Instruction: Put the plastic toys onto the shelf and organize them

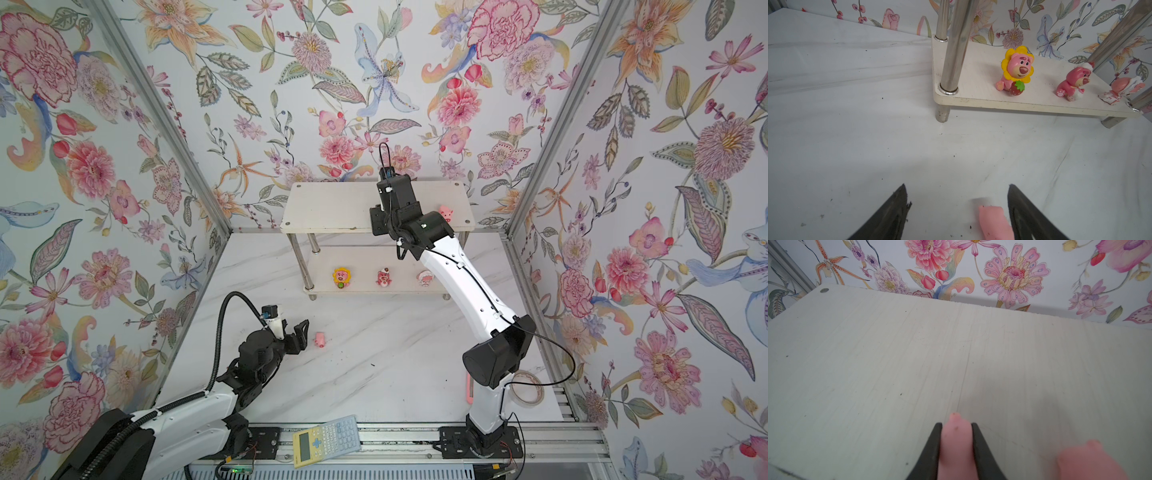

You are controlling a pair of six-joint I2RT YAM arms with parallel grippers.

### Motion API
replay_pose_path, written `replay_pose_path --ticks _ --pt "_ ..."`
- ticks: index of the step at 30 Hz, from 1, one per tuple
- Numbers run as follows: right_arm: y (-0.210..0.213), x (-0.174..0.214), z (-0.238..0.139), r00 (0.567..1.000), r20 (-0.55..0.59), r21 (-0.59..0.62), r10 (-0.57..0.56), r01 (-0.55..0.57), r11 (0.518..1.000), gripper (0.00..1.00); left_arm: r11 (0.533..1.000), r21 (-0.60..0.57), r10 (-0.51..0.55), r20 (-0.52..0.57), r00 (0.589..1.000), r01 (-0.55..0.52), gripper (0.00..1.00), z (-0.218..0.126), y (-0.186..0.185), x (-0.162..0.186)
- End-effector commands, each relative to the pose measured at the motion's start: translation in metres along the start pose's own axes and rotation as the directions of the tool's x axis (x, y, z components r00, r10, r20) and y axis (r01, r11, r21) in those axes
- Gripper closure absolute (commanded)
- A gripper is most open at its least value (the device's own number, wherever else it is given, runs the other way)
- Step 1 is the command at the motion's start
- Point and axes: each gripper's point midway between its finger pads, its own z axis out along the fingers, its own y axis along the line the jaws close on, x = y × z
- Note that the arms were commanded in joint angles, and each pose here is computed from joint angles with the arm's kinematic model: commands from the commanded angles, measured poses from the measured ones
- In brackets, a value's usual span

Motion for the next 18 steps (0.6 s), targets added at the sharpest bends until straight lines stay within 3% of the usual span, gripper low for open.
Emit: replay_pose_path --ticks 1,14,16,18 --pt "0.002 0.0 0.01 1.0 -0.001 0.01 0.017 -0.017 1.0 0.76 1.0 -0.028 -0.006 -0.007 1.0 0.006 0.23 0.0 0.008 0.004" --pt "0.019 -0.001 0.019 1.0 0.001 -0.011 0.011 -0.011 1.0 0.73 1.0 -0.029 0.0 -0.015 1.0 0.0 0.23 0.002 0.008 0.006" --pt "0.017 0.0 0.018 1.0 0.0 -0.004 0.013 -0.013 1.0 0.69 1.0 -0.028 0.001 -0.014 1.0 -0.002 0.23 0.002 0.008 0.006" --pt "0.016 0.002 0.018 1.0 -0.004 0.004 0.016 -0.016 1.0 0.59 1.0 -0.029 0.001 -0.014 1.0 -0.002 0.23 0.002 0.008 0.006"
